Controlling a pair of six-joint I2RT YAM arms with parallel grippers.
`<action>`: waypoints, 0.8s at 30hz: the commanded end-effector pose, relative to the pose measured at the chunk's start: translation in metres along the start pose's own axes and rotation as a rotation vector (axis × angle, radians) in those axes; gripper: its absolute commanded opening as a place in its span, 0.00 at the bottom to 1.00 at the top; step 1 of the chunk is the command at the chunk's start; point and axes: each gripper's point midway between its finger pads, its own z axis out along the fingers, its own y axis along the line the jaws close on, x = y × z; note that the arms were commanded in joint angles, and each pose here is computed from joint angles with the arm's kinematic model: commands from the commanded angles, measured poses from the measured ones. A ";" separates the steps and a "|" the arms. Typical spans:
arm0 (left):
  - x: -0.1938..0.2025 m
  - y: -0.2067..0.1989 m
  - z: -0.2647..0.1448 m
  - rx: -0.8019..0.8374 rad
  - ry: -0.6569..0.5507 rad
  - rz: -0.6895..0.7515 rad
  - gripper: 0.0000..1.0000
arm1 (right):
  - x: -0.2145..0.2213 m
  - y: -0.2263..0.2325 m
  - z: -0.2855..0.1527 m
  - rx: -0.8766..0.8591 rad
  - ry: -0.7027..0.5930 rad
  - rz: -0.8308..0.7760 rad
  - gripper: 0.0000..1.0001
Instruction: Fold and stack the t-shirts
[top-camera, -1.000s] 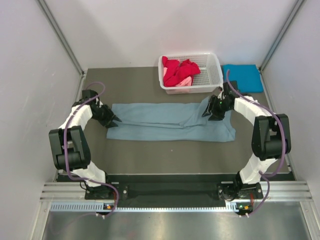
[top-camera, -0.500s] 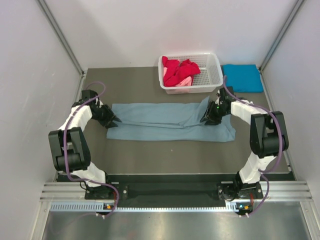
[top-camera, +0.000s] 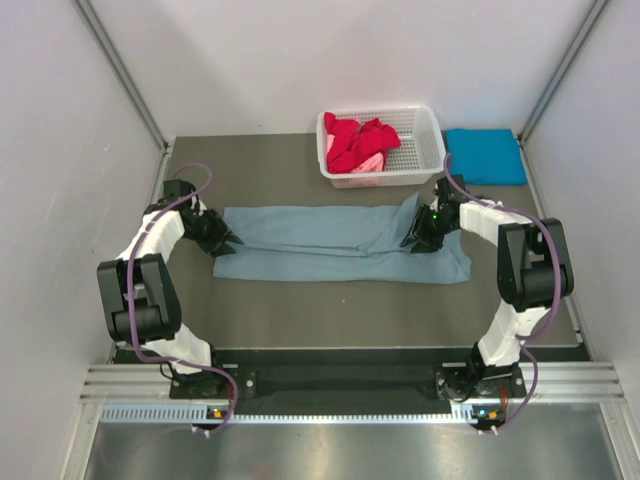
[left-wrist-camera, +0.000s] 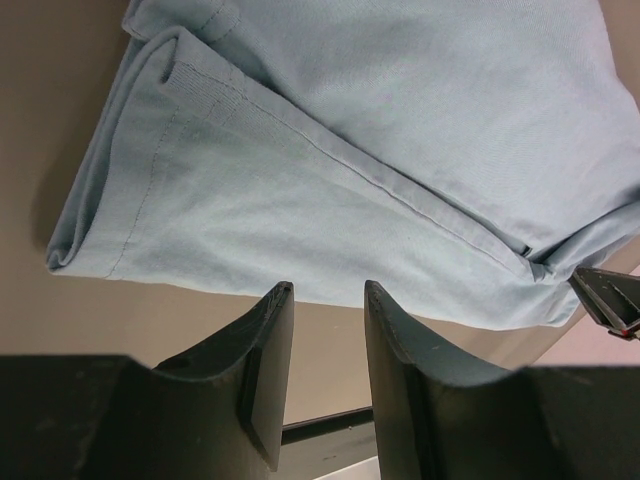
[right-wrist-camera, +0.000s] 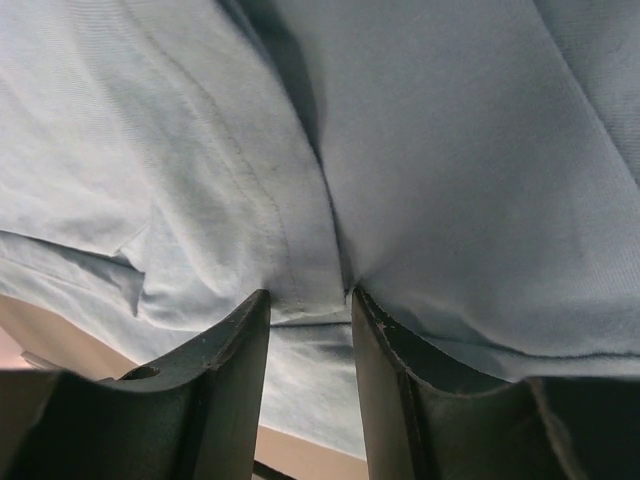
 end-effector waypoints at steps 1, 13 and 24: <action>-0.007 -0.009 -0.004 0.030 -0.010 0.025 0.40 | -0.012 0.005 0.003 -0.002 -0.028 -0.033 0.39; -0.006 -0.008 -0.004 0.022 -0.003 0.031 0.40 | -0.019 0.039 -0.007 -0.105 -0.026 0.026 0.22; -0.001 -0.007 -0.004 0.034 -0.004 0.025 0.40 | -0.008 0.084 -0.038 -0.255 0.023 0.356 0.00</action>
